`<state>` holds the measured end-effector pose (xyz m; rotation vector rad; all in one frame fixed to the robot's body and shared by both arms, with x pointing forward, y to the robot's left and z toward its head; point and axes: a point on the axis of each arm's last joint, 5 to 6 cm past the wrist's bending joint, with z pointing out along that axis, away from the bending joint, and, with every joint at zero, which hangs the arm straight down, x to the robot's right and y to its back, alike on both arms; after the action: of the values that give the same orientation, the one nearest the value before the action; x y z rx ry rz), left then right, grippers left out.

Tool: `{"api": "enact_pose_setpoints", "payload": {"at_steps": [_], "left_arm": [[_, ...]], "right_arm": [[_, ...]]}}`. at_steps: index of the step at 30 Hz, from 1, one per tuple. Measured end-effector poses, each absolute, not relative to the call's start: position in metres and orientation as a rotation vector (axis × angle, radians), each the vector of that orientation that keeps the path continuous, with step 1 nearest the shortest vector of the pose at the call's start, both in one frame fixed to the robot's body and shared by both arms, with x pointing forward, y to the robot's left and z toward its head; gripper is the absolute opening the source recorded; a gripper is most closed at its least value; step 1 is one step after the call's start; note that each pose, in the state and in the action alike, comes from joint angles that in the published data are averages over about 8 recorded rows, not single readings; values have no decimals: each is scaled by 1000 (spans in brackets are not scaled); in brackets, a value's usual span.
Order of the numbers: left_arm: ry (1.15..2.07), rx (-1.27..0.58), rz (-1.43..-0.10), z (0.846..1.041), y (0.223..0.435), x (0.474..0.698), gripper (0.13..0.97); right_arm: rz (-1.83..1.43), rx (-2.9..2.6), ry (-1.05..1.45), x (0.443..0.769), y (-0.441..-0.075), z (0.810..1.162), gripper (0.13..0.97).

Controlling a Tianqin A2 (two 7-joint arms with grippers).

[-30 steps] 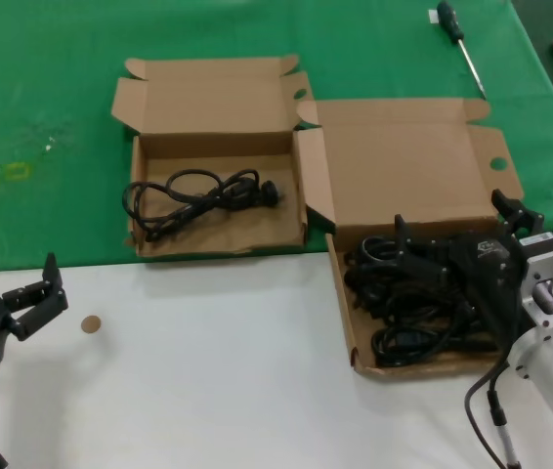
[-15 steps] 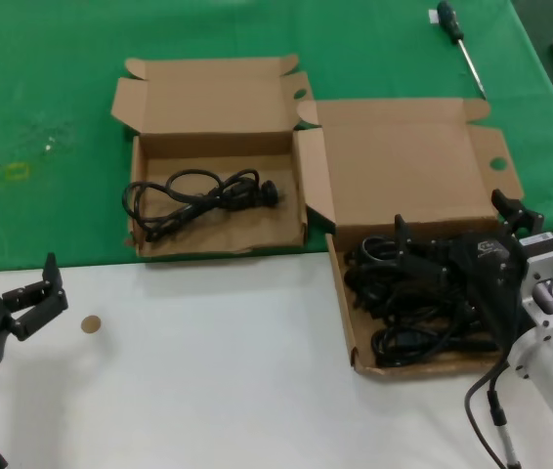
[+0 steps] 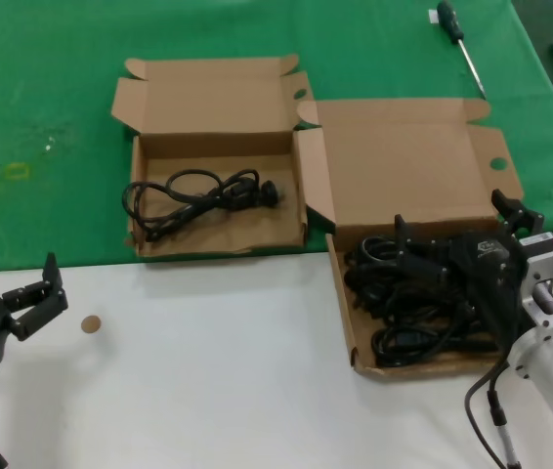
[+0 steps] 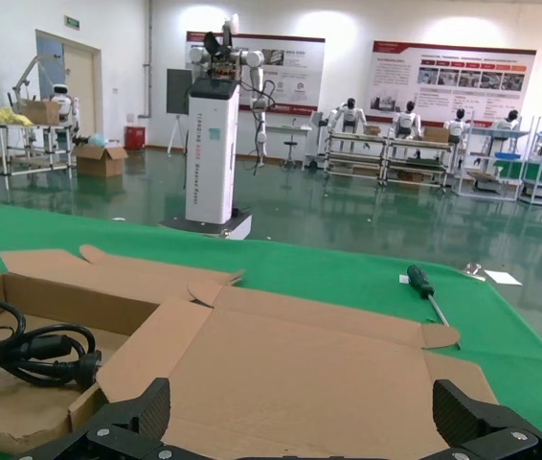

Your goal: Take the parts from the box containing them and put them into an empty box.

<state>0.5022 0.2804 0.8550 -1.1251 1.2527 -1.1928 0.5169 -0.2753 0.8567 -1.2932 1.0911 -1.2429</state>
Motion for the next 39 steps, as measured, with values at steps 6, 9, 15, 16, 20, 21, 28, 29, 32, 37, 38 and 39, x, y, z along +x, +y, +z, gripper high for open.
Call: {"api": "enact_pose_setpoints", "payload": {"at_steps": [6,9,15,16,20,21,28,29,32,37,38,39], "left_arm": [[1253,-1125,-1193,855,280,502,966],[1253,-1125,-1193,855,280,502,966],[1253,-1125,-1193,855,280,502,966],[1253,-1125,-1193,855,280,502,966],[1253,-1125,-1193,855,280,502,966],[1253,-1125,-1193,855,280,502,966],[1253,-1125,-1193,855,280,502,966],[1253,-1125,-1193,855,280,502,966],[1253,-1125,-1193,855,280,502,966],[1253,-1125,-1193,855,280,502,966],[1253,-1125,-1193,855,280,502,966],[1253,-1125,-1193,855,280,502,966]], "right_arm": [[-1243,-1293,1091,517,-275,857,966],[-1243,-1293,1091,517,-275,857,966],[-1243,-1293,1091,517,-275,857,966],[-1243,-1293,1091,517,-275,857,966],[-1243,-1293,1091,517,-275,857,966],[-1243,-1293,1091,517,-275,857,966],[-1243,-1293,1091,517,-275,857,966],[-1243,-1293,1091,517,-275,857,966],[-1243,-1293,1091,517,-275,857,966],[-1243,-1293,1091,517,-275,857,966],[-1243,-1293,1091,517,-275,857,966],[-1243,-1293,1091,517,-275,857,966]]}}
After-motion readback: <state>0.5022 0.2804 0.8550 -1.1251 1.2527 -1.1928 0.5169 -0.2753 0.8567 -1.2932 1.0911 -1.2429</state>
